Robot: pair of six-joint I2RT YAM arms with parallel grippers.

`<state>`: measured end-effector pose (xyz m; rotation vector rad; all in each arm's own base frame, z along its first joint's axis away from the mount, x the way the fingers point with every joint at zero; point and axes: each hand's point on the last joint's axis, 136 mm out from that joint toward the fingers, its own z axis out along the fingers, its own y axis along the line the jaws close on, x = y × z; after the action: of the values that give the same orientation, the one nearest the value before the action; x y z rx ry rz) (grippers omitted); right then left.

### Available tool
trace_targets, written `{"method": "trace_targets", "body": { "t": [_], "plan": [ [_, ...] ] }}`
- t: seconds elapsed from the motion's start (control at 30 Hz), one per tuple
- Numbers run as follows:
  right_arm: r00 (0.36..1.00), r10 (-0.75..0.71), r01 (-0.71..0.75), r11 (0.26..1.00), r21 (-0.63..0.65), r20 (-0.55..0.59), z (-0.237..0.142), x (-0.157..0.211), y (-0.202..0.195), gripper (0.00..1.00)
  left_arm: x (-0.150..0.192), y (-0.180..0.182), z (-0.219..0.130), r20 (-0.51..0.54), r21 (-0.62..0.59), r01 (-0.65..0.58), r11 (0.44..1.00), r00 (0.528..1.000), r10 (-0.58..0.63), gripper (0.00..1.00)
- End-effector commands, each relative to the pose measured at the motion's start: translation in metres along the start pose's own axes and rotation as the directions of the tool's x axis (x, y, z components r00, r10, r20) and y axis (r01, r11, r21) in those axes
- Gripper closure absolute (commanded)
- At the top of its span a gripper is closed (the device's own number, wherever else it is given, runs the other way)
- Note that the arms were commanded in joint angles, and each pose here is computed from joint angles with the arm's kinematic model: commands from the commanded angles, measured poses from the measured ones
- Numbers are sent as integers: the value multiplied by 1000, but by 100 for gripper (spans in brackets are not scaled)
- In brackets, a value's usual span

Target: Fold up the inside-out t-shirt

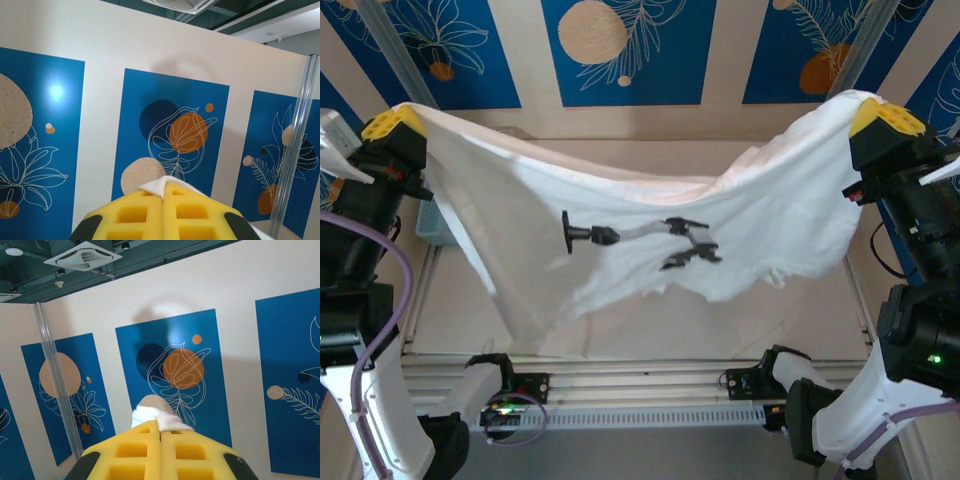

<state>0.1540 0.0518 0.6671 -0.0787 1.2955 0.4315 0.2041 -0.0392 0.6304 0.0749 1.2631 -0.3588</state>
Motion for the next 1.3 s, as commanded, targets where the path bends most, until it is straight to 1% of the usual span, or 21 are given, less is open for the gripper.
{"method": "trace_targets", "body": {
  "t": [0.0,0.07,0.13,0.23,0.3,0.4,0.5,0.6,0.7,0.83,1.0,1.13,1.27],
  "plan": [
    [997,56,-54,998,37,-58,36,23,-41,100,63,38,53,-135,-47,61,997,989,-66,100],
    [993,90,-88,996,29,-83,54,36,-58,100,99,53,76,-197,-54,114,992,973,-123,100],
    [986,116,-114,993,18,-116,72,50,-72,100,128,64,94,-238,-67,144,987,959,-156,100],
    [979,123,-124,992,4,-160,98,68,-84,100,158,76,112,-283,-88,162,983,942,-181,100],
    [977,116,-118,993,-1,-180,111,77,-88,100,166,81,118,-294,-94,165,982,938,-186,100],
    [973,107,-113,993,-16,-204,125,84,-89,100,163,82,121,-285,-93,157,983,942,-177,100],
    [974,103,-111,993,-30,-203,128,81,-86,100,148,76,117,-257,-74,149,986,952,-163,100],
    [979,84,-91,995,-34,-185,118,69,-77,100,124,63,105,-212,-44,146,988,965,-152,100],
    [986,61,-66,997,-29,-157,101,54,-65,100,93,46,86,-150,-10,134,991,980,-134,100],
    [994,28,-30,999,-19,-103,66,32,-44,100,49,22,49,-56,27,104,994,993,-102,100],
    [999,-24,24,1000,-4,-41,25,10,-17,100,5,-4,4,48,58,61,996,997,-64,100],
    [998,-66,66,998,-5,13,3,-6,0,100,-13,-17,-12,90,81,51,995,994,-59,100],
    [995,-96,96,995,1,37,2,-16,2,100,-13,-13,-2,85,81,55,995,994,-62,100]
  ]
}}
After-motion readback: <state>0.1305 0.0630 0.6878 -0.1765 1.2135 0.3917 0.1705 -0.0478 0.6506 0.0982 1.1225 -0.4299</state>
